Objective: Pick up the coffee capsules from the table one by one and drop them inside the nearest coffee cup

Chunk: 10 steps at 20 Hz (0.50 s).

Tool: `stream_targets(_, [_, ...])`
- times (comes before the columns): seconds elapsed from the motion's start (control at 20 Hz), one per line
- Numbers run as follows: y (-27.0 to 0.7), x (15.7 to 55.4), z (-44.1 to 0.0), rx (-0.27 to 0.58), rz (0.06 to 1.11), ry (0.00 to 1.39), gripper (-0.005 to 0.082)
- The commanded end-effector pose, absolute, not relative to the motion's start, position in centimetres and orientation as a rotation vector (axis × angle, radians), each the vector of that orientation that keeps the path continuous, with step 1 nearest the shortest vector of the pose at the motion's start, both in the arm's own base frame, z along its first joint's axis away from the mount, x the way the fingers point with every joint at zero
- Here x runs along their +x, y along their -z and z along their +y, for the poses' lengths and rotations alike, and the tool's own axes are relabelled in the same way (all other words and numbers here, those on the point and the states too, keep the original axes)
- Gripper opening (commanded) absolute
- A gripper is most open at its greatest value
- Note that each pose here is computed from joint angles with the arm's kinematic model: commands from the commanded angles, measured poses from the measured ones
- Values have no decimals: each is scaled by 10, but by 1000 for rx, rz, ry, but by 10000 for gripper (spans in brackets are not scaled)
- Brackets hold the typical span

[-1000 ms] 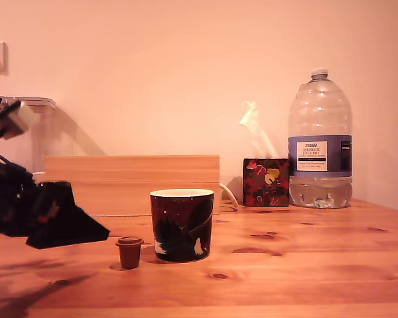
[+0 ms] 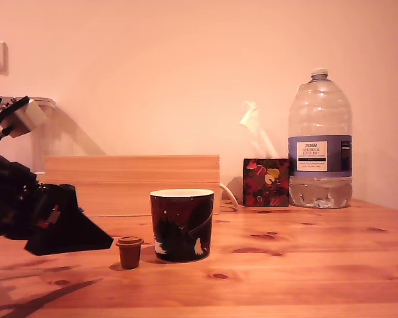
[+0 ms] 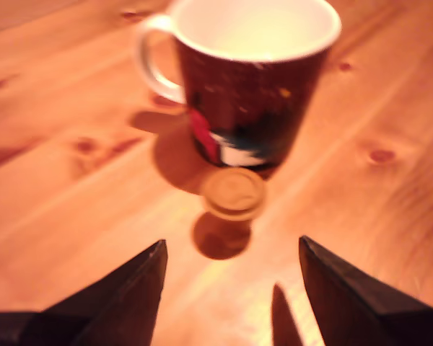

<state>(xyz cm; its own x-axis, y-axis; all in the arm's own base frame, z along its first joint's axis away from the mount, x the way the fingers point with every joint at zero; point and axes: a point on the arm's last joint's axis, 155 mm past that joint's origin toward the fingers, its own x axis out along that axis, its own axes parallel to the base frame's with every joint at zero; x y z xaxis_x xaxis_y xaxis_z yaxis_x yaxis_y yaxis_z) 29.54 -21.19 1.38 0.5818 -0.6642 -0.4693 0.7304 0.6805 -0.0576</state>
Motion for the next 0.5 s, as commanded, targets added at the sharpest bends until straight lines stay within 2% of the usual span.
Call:
stream_targets(0.0, [-7,294,-212,154,484,818,516])
stream_targets(0.45, [15,311,-230,184,517,831,516])
